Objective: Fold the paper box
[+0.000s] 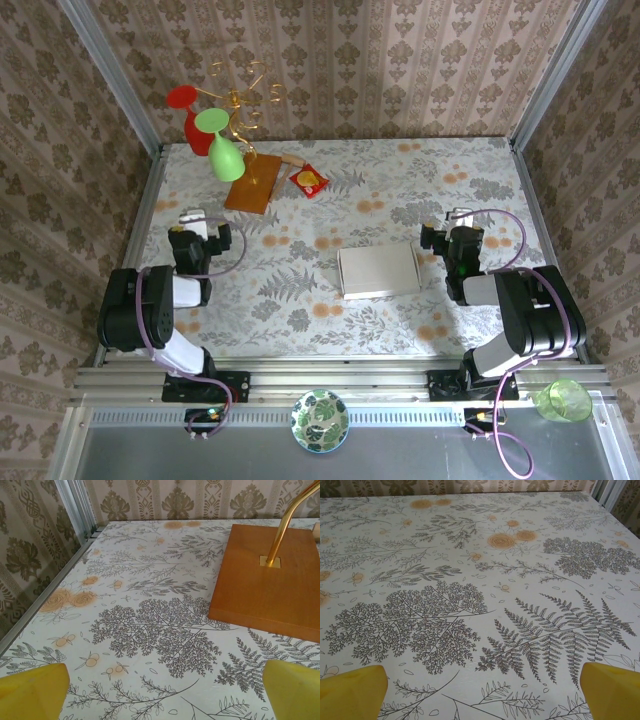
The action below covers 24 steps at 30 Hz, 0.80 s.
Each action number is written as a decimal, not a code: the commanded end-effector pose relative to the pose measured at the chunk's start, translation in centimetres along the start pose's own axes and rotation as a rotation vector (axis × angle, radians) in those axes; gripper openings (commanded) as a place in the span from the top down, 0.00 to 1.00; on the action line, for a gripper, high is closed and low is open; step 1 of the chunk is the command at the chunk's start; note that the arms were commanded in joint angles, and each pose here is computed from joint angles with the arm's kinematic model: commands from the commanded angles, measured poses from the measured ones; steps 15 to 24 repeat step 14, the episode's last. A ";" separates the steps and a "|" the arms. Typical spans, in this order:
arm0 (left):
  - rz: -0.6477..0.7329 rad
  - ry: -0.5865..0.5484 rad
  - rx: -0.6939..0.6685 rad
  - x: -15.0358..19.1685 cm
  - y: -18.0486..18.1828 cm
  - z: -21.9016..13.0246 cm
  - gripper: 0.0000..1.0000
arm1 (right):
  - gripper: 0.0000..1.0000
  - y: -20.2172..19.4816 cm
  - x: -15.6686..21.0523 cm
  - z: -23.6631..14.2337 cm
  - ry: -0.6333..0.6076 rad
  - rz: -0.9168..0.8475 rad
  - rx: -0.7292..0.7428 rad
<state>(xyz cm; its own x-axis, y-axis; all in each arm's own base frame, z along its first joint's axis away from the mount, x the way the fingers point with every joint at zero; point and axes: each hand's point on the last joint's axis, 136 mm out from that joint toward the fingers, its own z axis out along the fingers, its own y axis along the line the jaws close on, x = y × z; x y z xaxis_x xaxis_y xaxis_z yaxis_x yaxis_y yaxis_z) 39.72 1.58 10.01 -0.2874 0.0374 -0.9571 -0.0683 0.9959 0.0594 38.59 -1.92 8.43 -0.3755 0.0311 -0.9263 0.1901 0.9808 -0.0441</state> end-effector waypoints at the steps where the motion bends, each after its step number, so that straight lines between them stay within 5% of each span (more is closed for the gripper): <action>1: 0.023 0.015 0.021 0.2 -0.4 0.0 0.00 | 0.00 -0.2 -1.8 0.2 -0.061 0.022 0.007; 24: 0.014 0.000 -0.009 0.3 0.0 -0.5 0.00 | 0.00 -0.1 -2.0 -0.3 -0.090 0.014 0.022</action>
